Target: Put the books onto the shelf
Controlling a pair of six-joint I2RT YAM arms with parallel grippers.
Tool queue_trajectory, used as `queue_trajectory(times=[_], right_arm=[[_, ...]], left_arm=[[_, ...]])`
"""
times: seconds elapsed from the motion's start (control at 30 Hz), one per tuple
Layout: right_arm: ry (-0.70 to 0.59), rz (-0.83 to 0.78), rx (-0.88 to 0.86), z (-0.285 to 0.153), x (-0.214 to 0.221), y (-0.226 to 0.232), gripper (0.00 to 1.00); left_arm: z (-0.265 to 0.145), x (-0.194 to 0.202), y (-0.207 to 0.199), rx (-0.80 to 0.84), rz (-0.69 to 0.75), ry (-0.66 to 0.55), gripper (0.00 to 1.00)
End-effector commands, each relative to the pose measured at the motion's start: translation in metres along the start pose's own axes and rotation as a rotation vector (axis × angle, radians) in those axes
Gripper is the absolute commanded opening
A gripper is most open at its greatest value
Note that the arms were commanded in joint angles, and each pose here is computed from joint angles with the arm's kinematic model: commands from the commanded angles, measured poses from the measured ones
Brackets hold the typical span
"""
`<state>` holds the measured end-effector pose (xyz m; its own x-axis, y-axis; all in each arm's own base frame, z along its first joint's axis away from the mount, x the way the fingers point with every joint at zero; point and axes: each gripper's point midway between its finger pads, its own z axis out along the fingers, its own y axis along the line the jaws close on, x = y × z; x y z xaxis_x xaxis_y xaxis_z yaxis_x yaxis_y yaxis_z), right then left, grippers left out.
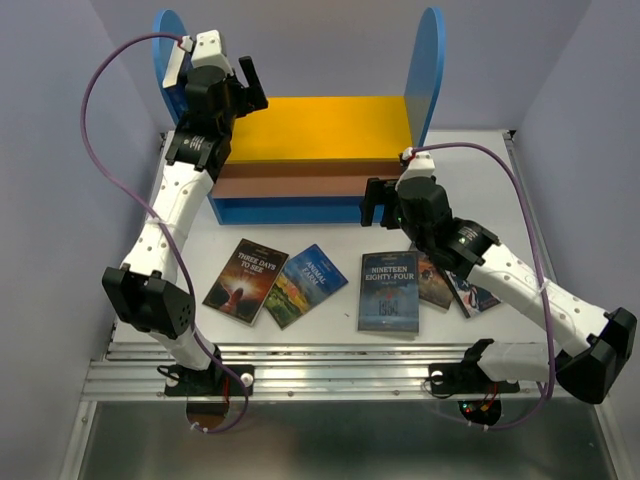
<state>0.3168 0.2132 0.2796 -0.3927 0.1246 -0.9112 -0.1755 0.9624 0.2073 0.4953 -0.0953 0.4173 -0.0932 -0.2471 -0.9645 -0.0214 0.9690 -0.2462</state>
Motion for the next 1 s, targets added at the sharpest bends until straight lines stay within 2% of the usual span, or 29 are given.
queue_trajectory(times=[0.0, 0.23, 0.43, 0.5, 0.73, 0.97], right_arm=[[-0.034, 0.007, 0.013, 0.003, -0.011, -0.001, 1.00], [-0.025, 0.005, 0.009, 0.006, -0.009, 0.001, 1.00], [-0.016, 0.005, 0.003, 0.007, -0.006, 0.002, 1.00], [-0.012, 0.006, 0.003, 0.007, -0.003, 0.002, 1.00], [-0.008, 0.012, 0.003, 0.006, -0.001, 0.001, 1.00], [-0.005, 0.018, 0.010, 0.009, -0.001, -0.001, 1.00]], left_arm=[[-0.016, -0.049, 0.037, -0.135, -0.046, -0.153, 0.99], [-0.016, -0.013, 0.012, 0.049, 0.075, -0.045, 0.99], [-0.025, 0.019, 0.016, 0.053, 0.064, 0.047, 0.99], [-0.027, 0.041, 0.015, 0.064, 0.070, 0.091, 0.99], [-0.024, 0.076, 0.032, -0.012, 0.063, 0.143, 0.99], [-0.018, 0.066, 0.038, -0.047, 0.104, 0.111, 0.99]])
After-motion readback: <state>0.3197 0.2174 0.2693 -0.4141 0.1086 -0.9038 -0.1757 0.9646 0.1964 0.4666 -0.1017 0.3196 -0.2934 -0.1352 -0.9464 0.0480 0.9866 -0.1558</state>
